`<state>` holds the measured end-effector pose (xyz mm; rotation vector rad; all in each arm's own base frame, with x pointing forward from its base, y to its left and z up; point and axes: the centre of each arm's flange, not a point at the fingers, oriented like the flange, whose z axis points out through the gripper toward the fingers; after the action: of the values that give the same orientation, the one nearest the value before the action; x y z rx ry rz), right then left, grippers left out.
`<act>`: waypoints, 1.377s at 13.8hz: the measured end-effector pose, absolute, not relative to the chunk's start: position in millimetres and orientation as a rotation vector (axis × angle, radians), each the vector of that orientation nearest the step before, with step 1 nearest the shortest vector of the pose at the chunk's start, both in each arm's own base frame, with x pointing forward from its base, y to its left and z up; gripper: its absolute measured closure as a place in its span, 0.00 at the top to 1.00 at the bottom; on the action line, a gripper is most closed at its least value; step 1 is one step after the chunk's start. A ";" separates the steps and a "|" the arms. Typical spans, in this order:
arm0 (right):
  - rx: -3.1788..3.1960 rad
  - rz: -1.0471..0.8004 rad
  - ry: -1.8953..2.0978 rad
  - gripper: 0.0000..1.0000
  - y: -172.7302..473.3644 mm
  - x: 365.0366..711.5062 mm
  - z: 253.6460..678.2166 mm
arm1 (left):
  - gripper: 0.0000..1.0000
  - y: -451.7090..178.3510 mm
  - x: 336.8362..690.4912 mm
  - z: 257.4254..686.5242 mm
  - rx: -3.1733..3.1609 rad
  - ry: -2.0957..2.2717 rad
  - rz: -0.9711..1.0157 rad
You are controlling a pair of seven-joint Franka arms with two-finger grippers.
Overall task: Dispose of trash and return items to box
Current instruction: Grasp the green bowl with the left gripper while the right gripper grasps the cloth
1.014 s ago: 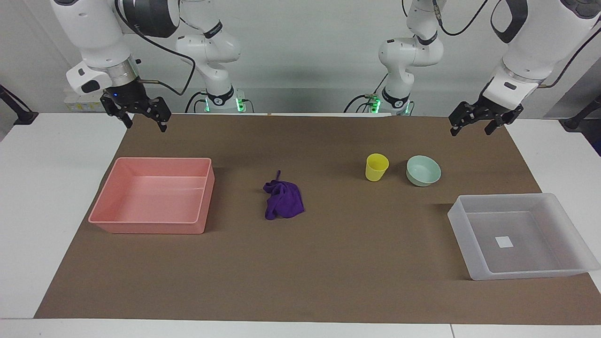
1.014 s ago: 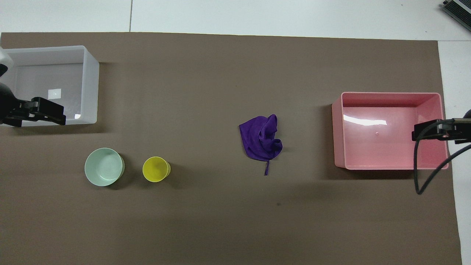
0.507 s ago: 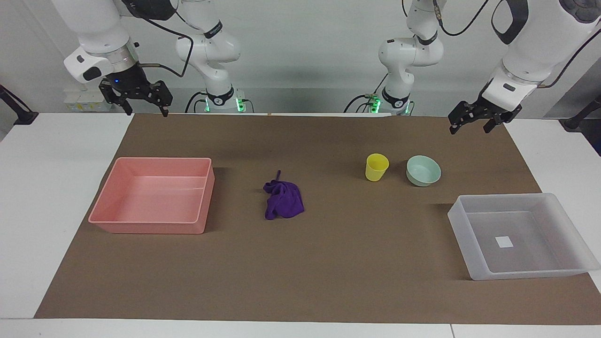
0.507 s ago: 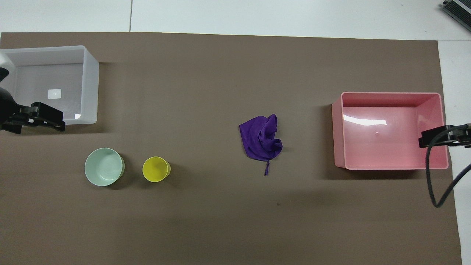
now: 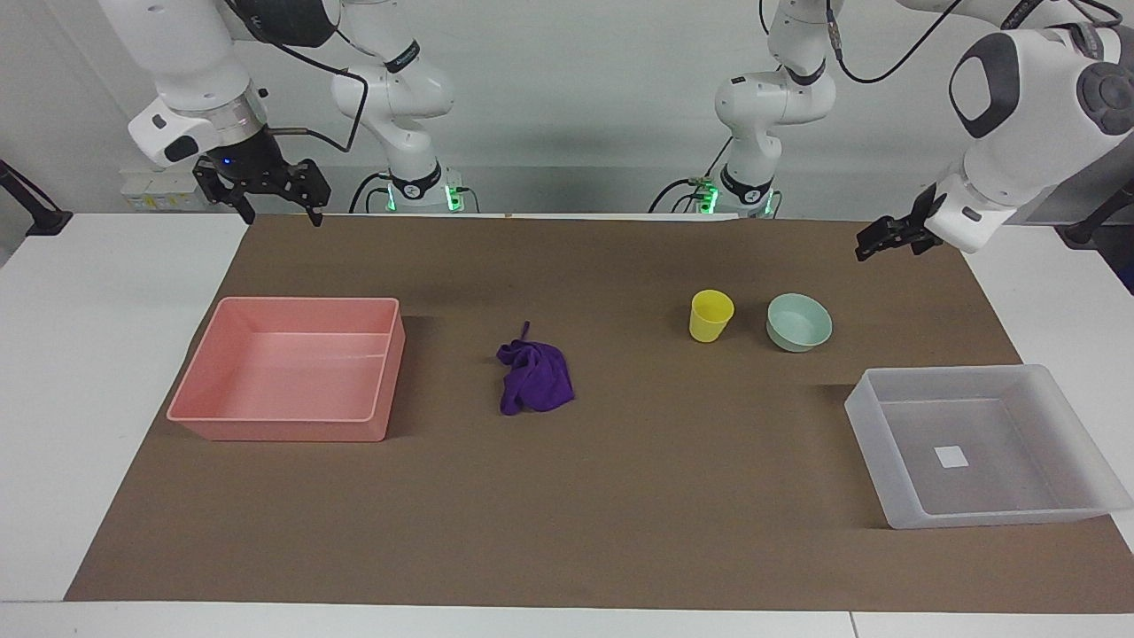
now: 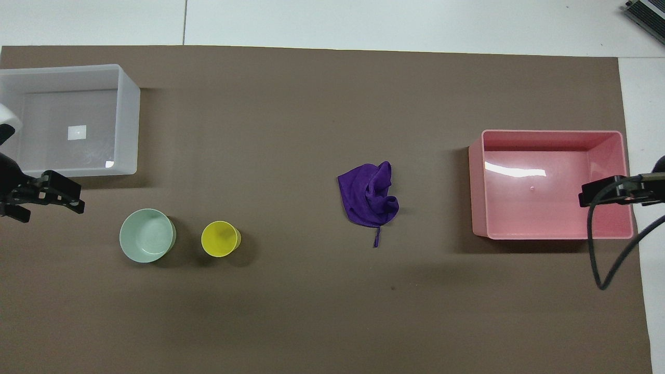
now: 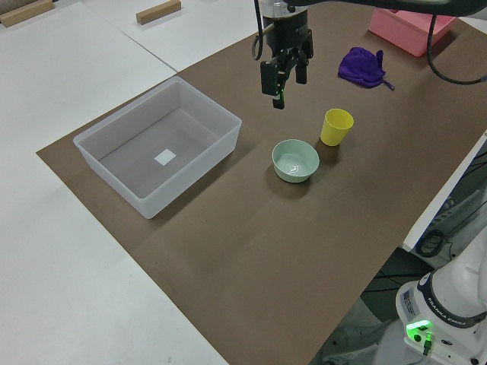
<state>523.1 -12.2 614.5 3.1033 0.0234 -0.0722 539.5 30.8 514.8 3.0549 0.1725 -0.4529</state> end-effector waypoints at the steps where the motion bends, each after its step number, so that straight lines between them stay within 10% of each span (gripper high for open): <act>1: 3.105 -0.044 0.044 1.00 -3.4 525.9 610.8 | 1.00 37.0 538.7 495.2 3.049 0.183 -0.449; 12: 3.179 0.222 0.129 1.00 179.3 596.1 475.3 | 0.95 28.3 460.7 334.4 3.020 0.211 -0.347; 19: 3.174 0.260 0.267 1.00 283.2 598.0 353.8 | 0.05 28.0 460.3 326.7 2.965 0.242 -0.368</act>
<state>598.0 283.2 353.8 3.1744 0.2672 0.2601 460.3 28.0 326.7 2.9651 0.2424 -0.3681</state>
